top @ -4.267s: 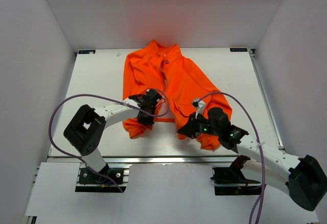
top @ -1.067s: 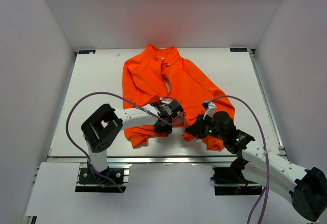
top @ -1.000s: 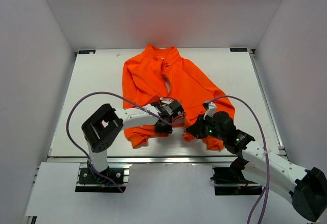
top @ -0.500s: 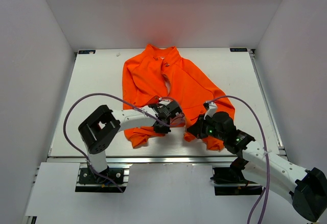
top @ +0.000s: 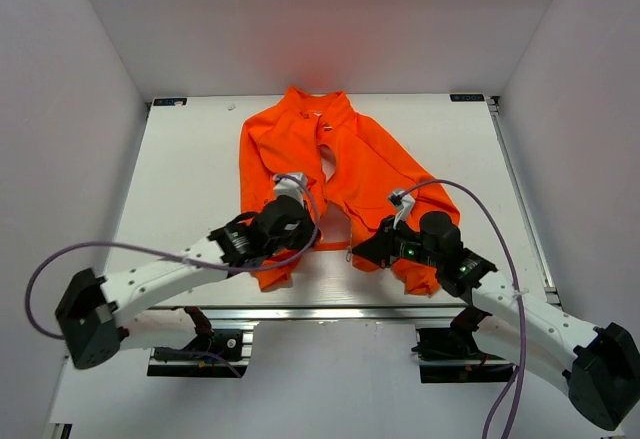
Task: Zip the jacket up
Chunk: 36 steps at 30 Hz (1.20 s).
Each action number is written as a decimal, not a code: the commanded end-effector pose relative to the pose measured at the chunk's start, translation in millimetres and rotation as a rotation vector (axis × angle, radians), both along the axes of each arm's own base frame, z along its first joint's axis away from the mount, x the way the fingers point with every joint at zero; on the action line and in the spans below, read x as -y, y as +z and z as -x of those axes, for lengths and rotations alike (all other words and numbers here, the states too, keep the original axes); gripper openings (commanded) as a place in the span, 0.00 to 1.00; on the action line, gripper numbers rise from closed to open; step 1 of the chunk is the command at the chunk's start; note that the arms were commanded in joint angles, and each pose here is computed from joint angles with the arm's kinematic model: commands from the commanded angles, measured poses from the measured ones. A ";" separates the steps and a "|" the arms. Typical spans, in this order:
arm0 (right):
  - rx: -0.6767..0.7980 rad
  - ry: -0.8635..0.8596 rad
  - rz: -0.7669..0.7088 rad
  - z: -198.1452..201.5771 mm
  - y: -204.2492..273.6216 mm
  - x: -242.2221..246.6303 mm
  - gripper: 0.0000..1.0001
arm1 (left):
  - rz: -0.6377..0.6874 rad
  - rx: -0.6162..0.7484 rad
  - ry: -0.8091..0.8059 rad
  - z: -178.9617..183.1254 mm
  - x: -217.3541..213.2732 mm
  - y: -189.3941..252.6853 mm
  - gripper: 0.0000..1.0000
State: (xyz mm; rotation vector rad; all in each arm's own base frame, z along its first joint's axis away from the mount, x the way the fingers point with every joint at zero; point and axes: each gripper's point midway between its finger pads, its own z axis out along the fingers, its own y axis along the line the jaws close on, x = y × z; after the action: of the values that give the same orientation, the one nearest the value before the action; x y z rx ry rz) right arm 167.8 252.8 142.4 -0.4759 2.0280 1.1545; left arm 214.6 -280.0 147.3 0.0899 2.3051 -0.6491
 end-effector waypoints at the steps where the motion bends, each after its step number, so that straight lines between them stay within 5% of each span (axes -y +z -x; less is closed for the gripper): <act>1: 0.184 0.126 -0.195 0.7 70.5 -21.6 0.00 | 0.184 0.149 -0.024 -2.3 4.8 49.0 0.00; 9: 0.218 0.332 -0.351 17.2 101.4 -37.1 0.00 | 0.306 0.278 -0.023 0.8 -5.1 80.9 0.00; 21: 0.012 0.319 -0.363 2.9 97.4 -51.9 0.00 | 0.404 0.388 -0.061 3.7 -3.8 88.1 0.00; 36: -0.048 0.344 -0.407 8.4 86.5 -49.9 0.00 | 0.570 0.500 -0.104 19.0 -10.3 107.5 0.00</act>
State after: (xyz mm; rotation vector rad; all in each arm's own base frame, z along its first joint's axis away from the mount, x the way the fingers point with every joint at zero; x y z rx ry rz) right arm 166.3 302.5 213.7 -0.5569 1.8130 1.6999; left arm 202.4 -268.2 222.7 0.0803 1.7075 -1.0746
